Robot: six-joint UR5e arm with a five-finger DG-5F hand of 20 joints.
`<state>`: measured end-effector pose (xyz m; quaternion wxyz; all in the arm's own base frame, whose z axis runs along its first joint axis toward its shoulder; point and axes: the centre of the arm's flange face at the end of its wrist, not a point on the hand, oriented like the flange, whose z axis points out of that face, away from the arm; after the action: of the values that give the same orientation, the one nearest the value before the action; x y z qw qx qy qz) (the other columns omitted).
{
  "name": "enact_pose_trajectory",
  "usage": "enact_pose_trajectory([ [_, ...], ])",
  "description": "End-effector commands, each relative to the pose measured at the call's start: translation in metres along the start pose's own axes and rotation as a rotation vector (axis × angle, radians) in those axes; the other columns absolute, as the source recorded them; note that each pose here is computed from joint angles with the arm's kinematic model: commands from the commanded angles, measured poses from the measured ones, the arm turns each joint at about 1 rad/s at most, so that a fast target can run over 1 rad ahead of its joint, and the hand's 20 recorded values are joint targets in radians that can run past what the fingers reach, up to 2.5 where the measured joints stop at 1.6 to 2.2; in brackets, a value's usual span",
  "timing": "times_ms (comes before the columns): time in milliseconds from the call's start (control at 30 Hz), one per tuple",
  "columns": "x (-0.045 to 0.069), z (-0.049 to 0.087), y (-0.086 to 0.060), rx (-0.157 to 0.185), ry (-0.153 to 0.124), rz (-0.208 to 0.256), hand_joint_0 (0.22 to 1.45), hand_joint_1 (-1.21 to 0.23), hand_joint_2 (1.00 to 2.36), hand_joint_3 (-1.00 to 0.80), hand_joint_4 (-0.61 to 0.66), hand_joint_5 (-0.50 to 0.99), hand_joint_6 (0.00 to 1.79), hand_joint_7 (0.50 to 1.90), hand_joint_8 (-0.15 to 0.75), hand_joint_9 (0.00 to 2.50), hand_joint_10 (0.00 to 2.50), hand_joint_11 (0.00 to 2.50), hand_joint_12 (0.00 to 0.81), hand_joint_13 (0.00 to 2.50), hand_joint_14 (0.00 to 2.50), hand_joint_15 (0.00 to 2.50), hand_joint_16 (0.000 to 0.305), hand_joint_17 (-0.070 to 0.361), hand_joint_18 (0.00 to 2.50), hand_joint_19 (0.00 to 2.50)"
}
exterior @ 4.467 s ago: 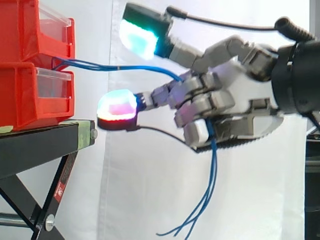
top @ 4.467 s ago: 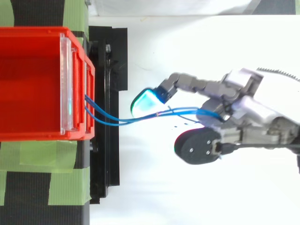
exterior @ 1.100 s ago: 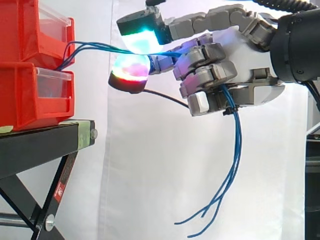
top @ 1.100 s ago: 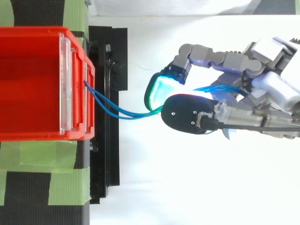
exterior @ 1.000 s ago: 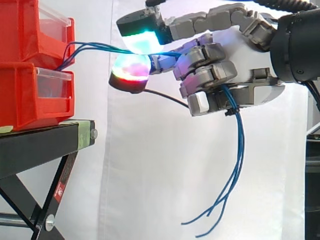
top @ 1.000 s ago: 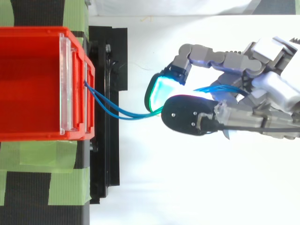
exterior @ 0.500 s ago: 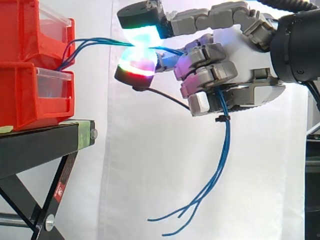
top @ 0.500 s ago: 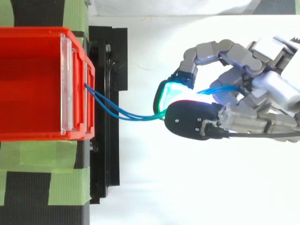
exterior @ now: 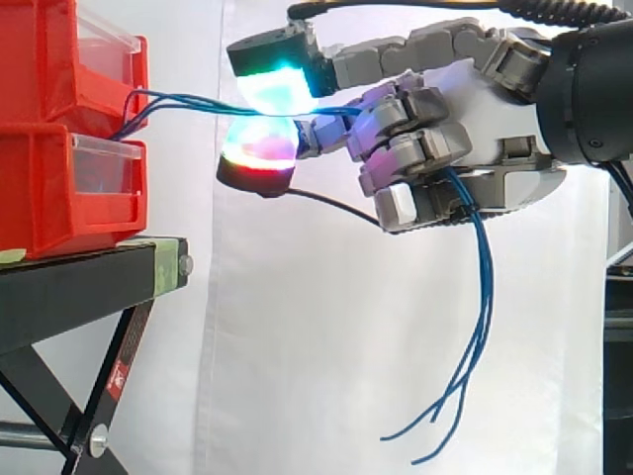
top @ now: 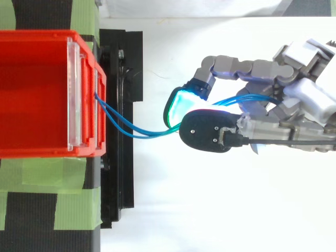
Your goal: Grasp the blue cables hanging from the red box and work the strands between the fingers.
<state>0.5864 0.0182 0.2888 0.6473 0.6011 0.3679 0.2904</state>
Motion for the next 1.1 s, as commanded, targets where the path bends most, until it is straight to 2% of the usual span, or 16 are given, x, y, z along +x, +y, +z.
enact_pose_trajectory([
  [0, 0.0, 0.0, 0.0001, 0.0, 0.0, 0.0, 1.27, -0.71, 1.01, 0.31, 0.06, 0.56, 0.52, 1.37, 0.369, 1.56, 2.5, 2.5, 0.537, 1.76, 2.5, 1.57, 0.198, 0.149, 2.04, 0.79],
  [33, 0.0, 0.0, 0.0001, 0.0, 0.0, 0.0, 1.24, -0.77, 1.0, 0.37, 0.03, 0.25, 1.18, 1.18, 0.369, 1.56, 2.5, 2.5, 0.537, 1.76, 2.5, 1.57, 0.198, 0.149, 2.04, 0.79],
  [67, 0.0, 0.0, 0.0001, 0.0, 0.0, 0.0, 1.12, -0.82, 1.12, 0.35, 0.06, 0.14, 1.37, 1.16, 0.369, 1.56, 2.5, 2.5, 0.537, 1.76, 2.5, 1.57, 0.198, 0.149, 2.04, 0.79],
  [100, 0.0, 0.0, 0.0001, 0.0, 0.0, 0.0, 1.08, -0.83, 1.18, 0.32, 0.07, 0.12, 1.4, 1.16, 0.369, 1.56, 2.5, 2.5, 0.537, 1.76, 2.5, 1.57, 0.198, 0.149, 2.04, 0.79],
  [133, 0.0, 0.0, 0.0001, 0.0, 0.0, 0.0, 0.96, -0.88, 1.32, 0.21, 0.1, 0.09, 1.46, 1.14, 0.369, 1.56, 2.5, 2.5, 0.537, 1.76, 2.5, 1.57, 0.198, 0.149, 2.04, 0.79],
  [200, 0.0, 0.0, 0.0001, 0.0, 0.0, 0.0, 0.79, -0.86, 1.45, 0.09, 0.14, 0.08, 1.53, 1.15, 0.369, 1.56, 2.5, 2.5, 0.537, 1.76, 2.5, 1.57, 0.198, 0.149, 2.04, 0.79],
  [233, 0.0, 0.0, 0.0001, 0.0, 0.0, 0.0, 0.74, -0.83, 1.46, 0.05, 0.15, 0.09, 1.54, 1.14, 0.369, 1.56, 2.5, 2.5, 0.537, 1.76, 2.5, 1.57, 0.198, 0.149, 2.04, 0.79],
  [300, 0.0, 0.0, 0.0001, 0.0, 0.0, 0.0, 0.66, -0.8, 1.52, -0.08, 0.17, 0.1, 1.53, 1.15, 0.369, 1.56, 2.5, 2.5, 0.537, 1.76, 2.5, 1.57, 0.198, 0.149, 2.04, 0.79],
  [433, -0.0002, -0.0002, -0.0001, 0.002, 0.0, -0.003, 0.66, -0.74, 1.29, -0.16, 0.22, 0.12, 1.37, 1.09, 0.369, 1.56, 2.5, 2.5, 0.537, 1.76, 2.5, 1.57, 0.198, 0.149, 2.04, 0.79],
  [600, -0.0029, 0.0016, -0.0003, 0.002, -0.012, -0.02, 0.67, -0.72, 1.16, -0.22, 0.24, 0.18, 1.17, 1.05, 0.369, 1.56, 2.5, 2.5, 0.537, 1.76, 2.5, 1.57, 0.198, 0.149, 2.04, 0.79],
  [667, -0.0033, 0.0016, -0.0017, 0.003, -0.018, -0.051, 0.72, -0.73, 1.02, -0.23, 0.25, 0.24, 0.92, 1.12, 0.369, 1.56, 2.5, 2.5, 0.537, 1.76, 2.5, 1.57, 0.198, 0.149, 2.04, 0.79],
  [733, -0.0042, 0.0023, -0.0003, 0.001, -0.023, -0.058, 0.74, -0.73, 1.0, -0.26, 0.26, 0.25, 0.86, 1.13, 0.369, 1.56, 2.5, 2.5, 0.537, 1.76, 2.5, 1.57, 0.198, 0.149, 2.04, 0.79],
  [767, -0.0043, 0.0018, -0.0007, 0.002, -0.031, -0.089, 0.74, -0.73, 1.0, -0.31, 0.26, 0.25, 0.82, 1.15, 0.369, 1.56, 2.5, 2.5, 0.537, 1.76, 2.5, 1.57, 0.198, 0.149, 2.04, 0.79],
  [867, -0.004, 0.0027, 0.0003, -0.003, -0.059, -0.13, 0.74, -0.74, 1.0, -0.42, 0.25, 0.24, 0.77, 1.17, 0.369, 1.56, 2.5, 2.5, 0.537, 1.76, 2.5, 1.57, 0.198, 0.149, 2.04, 0.79],
  [1000, -0.0048, 0.0041, 0.0032, -0.012, -0.111, -0.148, 0.74, -0.74, 1.01, -0.49, 0.24, 0.19, 0.79, 1.16, 0.369, 1.56, 2.5, 2.5, 0.537, 1.76, 2.5, 1.57, 0.198, 0.149, 2.04, 0.79],
  [1067, -0.004, 0.0045, 0.0043, -0.017, -0.125, -0.144, 0.74, -0.75, 1.01, -0.54, 0.24, 0.16, 0.81, 1.16, 0.369, 1.56, 2.5, 2.5, 0.537, 1.76, 2.5, 1.57, 0.198, 0.149, 2.04, 0.79],
])
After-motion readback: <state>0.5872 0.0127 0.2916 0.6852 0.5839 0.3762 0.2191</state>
